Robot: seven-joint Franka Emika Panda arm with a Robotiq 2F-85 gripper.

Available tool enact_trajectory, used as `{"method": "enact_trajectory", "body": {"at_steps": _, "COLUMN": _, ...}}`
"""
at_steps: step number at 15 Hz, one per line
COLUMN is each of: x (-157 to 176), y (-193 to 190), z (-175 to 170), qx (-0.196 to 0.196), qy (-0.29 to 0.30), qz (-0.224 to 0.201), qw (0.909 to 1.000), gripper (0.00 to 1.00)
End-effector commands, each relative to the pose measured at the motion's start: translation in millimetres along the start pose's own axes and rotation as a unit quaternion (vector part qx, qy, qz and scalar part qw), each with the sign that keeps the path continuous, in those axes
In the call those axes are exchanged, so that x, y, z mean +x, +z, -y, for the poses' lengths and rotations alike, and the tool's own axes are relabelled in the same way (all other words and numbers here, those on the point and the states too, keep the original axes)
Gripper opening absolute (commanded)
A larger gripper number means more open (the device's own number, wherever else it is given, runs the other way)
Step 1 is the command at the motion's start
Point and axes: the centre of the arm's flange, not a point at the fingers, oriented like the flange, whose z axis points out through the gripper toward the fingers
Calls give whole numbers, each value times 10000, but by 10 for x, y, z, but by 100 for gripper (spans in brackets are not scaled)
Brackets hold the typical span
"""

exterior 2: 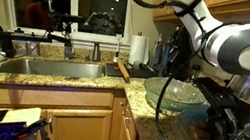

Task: Remove one potato from the plastic bag and put it in the glass bowl

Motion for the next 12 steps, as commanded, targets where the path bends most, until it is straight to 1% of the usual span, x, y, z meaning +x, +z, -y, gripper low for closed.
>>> {"method": "enact_trajectory", "body": {"at_steps": 1, "x": 156, "y": 38, "z": -44, "qx": 28, "qy": 27, "qz": 134, "qw": 9999, "gripper": 100}}
{"method": "enact_trajectory", "body": {"at_steps": 6, "x": 234, "y": 102, "z": -21, "qx": 23, "qy": 37, "qz": 247, "qw": 9997, "gripper": 100}}
{"method": "enact_trajectory", "body": {"at_steps": 12, "x": 283, "y": 73, "z": 44, "qx": 6, "qy": 30, "qz": 414, "qw": 9991, "gripper": 100}}
